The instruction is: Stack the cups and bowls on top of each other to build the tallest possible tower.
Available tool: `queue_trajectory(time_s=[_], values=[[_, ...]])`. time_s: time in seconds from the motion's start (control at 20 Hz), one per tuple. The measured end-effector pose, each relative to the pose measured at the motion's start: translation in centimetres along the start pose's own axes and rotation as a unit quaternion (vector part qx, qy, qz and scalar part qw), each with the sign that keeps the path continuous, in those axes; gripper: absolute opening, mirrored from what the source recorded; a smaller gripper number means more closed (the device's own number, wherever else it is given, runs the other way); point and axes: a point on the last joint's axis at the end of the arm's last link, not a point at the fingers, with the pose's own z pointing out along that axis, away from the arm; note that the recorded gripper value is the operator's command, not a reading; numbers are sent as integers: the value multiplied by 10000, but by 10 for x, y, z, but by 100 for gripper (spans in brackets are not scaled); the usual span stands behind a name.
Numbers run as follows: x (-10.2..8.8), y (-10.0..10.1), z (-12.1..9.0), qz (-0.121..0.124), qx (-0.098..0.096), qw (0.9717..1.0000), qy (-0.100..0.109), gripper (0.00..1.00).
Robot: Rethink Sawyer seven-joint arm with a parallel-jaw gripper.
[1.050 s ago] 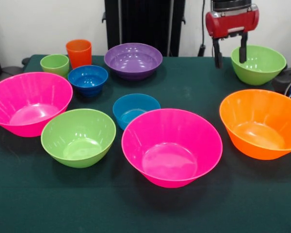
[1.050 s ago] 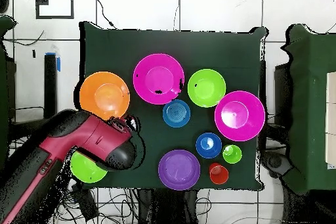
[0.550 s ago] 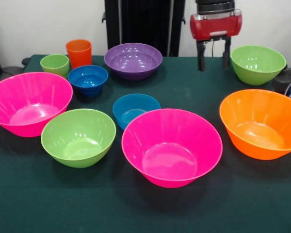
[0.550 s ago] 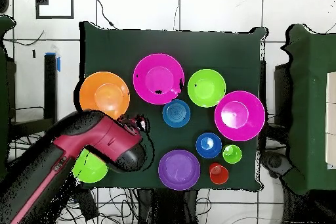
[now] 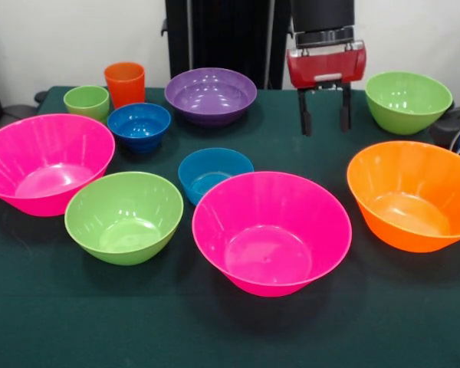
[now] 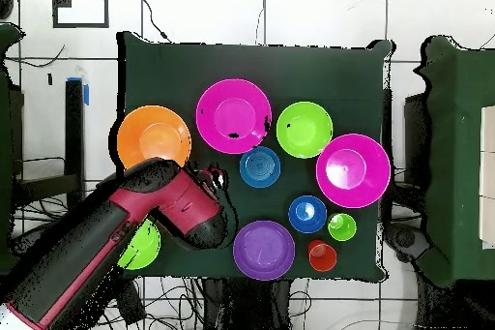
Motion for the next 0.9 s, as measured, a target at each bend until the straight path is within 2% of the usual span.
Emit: queue_trajectory(time_s=[0.35,0.9], values=[[7,7,13,191,-131,9997,-76,100],[10,19,20,326,-352,9988,-84,100]])
